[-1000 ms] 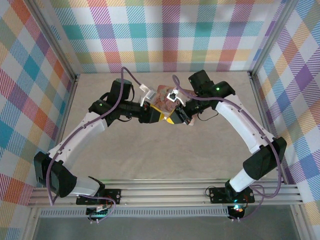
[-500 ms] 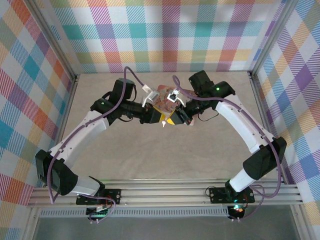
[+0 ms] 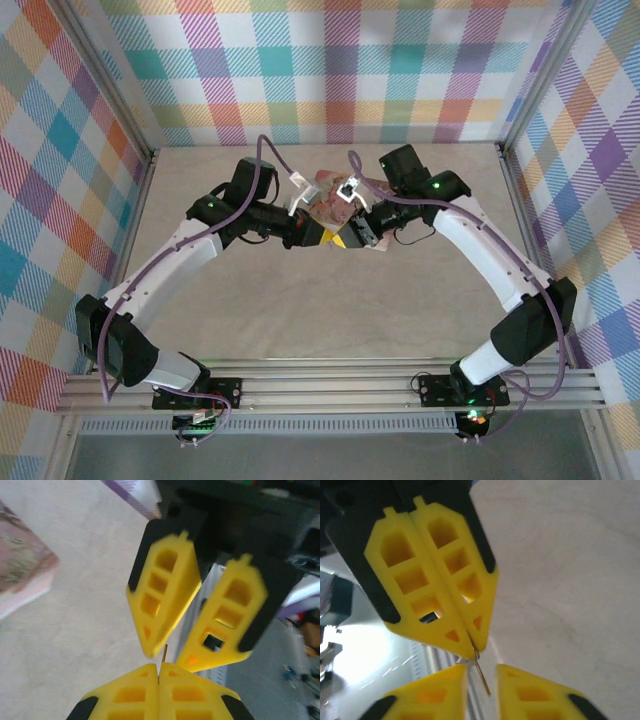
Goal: Unlock a padlock with a key
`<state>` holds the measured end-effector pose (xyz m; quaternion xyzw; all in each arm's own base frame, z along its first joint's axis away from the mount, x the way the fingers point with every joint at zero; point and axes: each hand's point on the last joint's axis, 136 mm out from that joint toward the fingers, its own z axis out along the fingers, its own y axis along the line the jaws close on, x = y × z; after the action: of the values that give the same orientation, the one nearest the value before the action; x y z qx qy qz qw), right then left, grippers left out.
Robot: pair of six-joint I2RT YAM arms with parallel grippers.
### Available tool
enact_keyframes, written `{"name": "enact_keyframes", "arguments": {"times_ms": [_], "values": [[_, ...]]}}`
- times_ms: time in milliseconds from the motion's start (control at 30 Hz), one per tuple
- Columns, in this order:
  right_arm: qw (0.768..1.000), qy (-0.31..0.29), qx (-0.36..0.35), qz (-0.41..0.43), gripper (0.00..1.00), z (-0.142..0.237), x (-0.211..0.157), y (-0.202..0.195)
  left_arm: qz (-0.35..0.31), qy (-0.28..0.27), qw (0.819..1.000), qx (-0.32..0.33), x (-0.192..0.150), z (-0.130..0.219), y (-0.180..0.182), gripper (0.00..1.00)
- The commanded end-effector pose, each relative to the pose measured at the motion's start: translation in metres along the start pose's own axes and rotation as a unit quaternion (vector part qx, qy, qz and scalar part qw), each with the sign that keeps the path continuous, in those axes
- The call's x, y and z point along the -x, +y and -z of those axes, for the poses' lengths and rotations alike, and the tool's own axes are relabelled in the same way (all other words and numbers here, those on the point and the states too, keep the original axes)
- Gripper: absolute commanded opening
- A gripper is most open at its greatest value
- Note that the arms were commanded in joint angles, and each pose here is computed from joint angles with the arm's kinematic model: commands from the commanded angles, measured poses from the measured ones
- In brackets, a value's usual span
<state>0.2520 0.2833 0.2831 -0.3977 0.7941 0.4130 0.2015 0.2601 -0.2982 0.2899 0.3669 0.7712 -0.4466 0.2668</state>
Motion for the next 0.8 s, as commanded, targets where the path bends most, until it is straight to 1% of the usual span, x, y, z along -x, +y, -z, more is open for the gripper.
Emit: {"name": "enact_keyframes", "arguments": {"times_ms": [0,100,133,200,233,333,467,700,767], "values": [[0.988,-0.107,-0.05,-0.099,0.29,0.029,0.038,-0.02,-0.028,-0.056,0.994,0.09,0.012,0.014,0.017,0.0],[0.976,-0.127,-0.059,-0.167,0.29,0.032,0.04,-0.028,-0.038,-0.107,0.983,0.146,0.019,0.022,0.031,0.0],[0.972,-0.129,-0.058,-0.189,0.29,0.031,0.041,-0.031,-0.047,-0.131,0.976,0.166,0.027,0.026,0.034,0.0],[0.959,-0.132,-0.052,-0.247,0.32,0.029,0.043,-0.034,-0.056,-0.163,0.964,0.2,0.032,0.03,0.038,0.0],[0.952,-0.132,-0.048,-0.271,0.32,0.027,0.045,-0.035,-0.058,-0.176,0.959,0.213,0.035,0.031,0.039,0.0],[0.932,-0.129,-0.043,-0.335,0.36,0.02,0.05,-0.037,-0.066,-0.209,0.947,0.236,0.042,0.031,0.038,0.0],[0.913,-0.139,-0.049,-0.381,0.38,0.016,0.06,-0.036,-0.078,-0.216,0.94,0.252,0.047,0.022,0.034,0.0],[0.858,-0.138,-0.062,-0.491,0.45,0.011,0.053,-0.048,-0.096,-0.214,0.939,0.25,0.054,0.008,0.025,0.0],[0.853,-0.139,-0.054,-0.5,0.45,0.01,0.056,-0.048,-0.101,-0.215,0.939,0.249,0.056,0.007,0.023,0.0]]}}
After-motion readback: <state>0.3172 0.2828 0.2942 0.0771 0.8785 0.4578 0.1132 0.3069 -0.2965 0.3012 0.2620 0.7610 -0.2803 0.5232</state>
